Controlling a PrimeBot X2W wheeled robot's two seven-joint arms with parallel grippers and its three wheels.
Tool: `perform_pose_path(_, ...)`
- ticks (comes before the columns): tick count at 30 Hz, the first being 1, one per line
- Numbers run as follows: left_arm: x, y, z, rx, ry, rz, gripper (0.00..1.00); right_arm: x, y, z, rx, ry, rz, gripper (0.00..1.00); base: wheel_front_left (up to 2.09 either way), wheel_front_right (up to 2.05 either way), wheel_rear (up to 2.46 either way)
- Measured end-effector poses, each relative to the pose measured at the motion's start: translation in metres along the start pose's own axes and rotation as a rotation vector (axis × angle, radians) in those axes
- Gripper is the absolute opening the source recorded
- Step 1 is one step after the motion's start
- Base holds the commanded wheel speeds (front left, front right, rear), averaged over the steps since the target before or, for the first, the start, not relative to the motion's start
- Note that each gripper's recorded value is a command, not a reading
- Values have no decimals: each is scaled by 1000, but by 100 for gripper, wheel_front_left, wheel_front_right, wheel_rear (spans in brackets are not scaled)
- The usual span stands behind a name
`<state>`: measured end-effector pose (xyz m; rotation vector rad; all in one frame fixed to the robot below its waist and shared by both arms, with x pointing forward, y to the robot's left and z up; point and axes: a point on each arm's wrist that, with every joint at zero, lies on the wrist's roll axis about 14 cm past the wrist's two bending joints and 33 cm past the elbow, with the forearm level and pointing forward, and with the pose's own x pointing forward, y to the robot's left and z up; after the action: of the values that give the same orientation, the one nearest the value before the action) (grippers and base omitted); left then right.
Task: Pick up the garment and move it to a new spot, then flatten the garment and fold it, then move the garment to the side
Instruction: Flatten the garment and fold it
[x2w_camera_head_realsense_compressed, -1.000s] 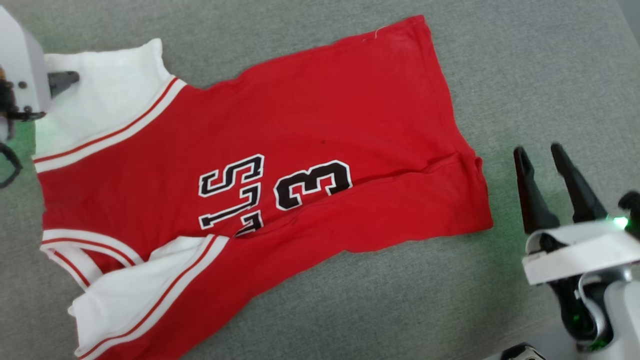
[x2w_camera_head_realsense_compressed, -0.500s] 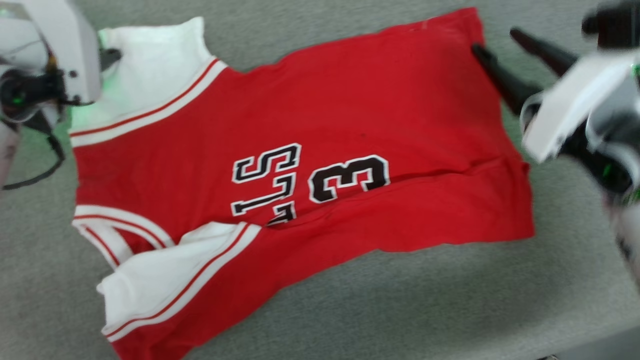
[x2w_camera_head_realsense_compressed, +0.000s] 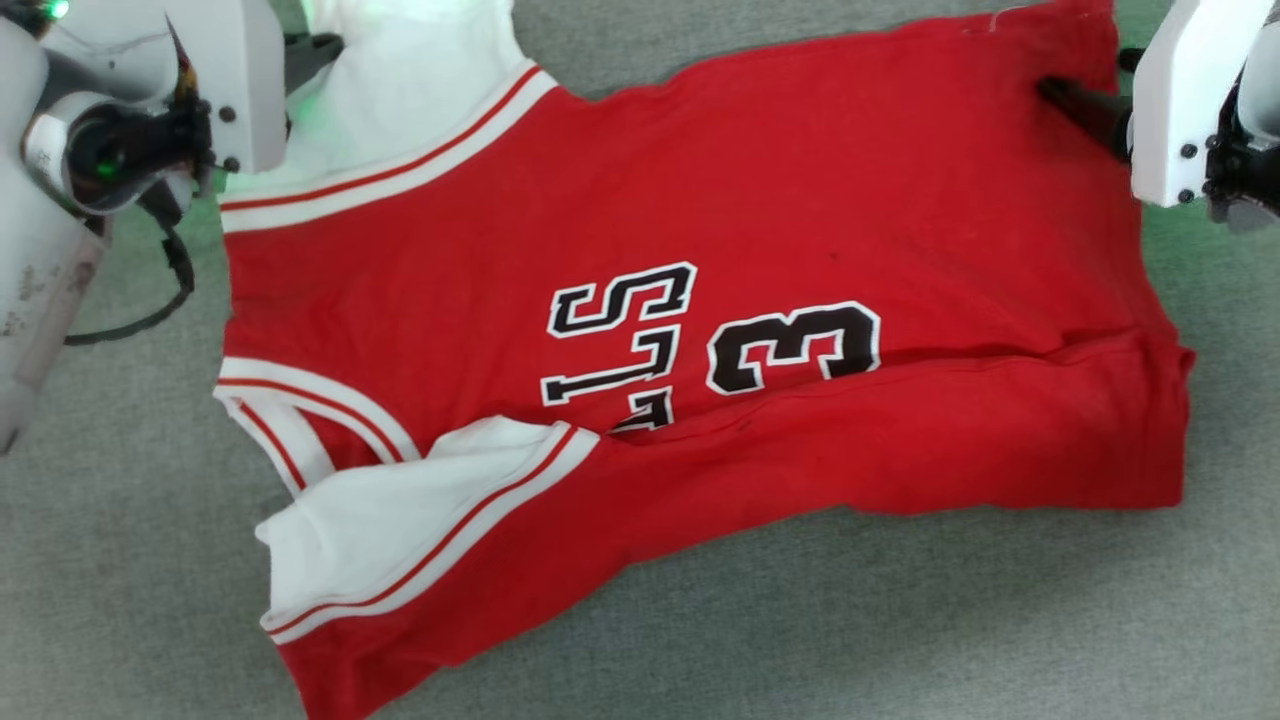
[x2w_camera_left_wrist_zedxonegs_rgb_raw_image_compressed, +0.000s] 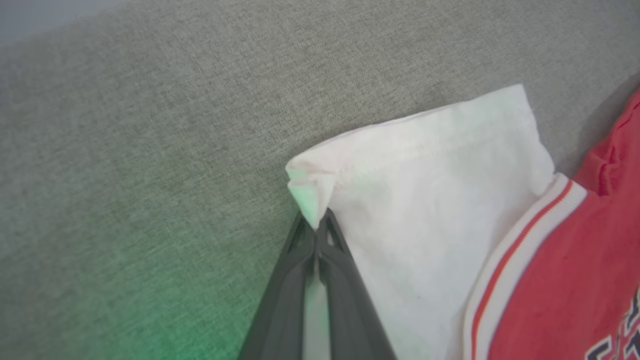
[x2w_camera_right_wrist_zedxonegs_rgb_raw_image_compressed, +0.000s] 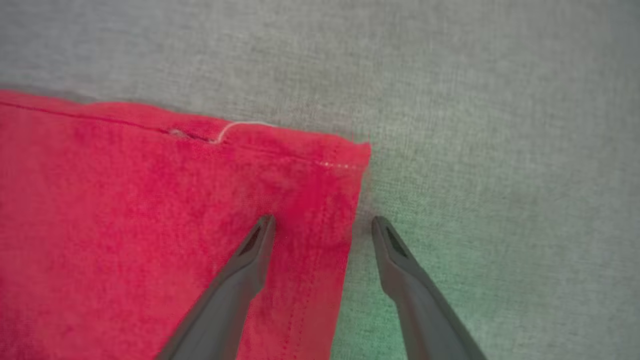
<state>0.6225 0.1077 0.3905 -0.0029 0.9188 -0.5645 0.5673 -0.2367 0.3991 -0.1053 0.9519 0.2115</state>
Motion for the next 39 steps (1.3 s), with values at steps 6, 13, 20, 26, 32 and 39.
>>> perform_pose_path(6, 0, -2, -2, 5, -2, -16, 0, 11, 1, 4, 14, 15, 17, 100, 0, 0, 0)
perform_pose_path(13, -7, -16, 1, 14, -57, -55, 0, 13, 12, 22, -2, -101, 47, 0, 0, 0, 0)
perform_pose_path(20, -44, -42, 4, 35, -192, -106, 0, -14, 17, 18, -30, -206, 68, 0, 0, 0, 0)
perform_pose_path(26, -95, -74, 1, 71, -325, -172, 0, -52, 23, 9, -73, -275, 101, 0, 0, 0, 0)
perform_pose_path(32, -143, -94, -17, 79, -434, -209, 0, -82, 38, 3, -116, -330, 151, 0, 0, 0, 0)
perform_pose_path(39, -183, -106, -51, 56, -511, -222, 0, -102, 43, -23, -157, -325, 171, 0, 0, 0, 0)
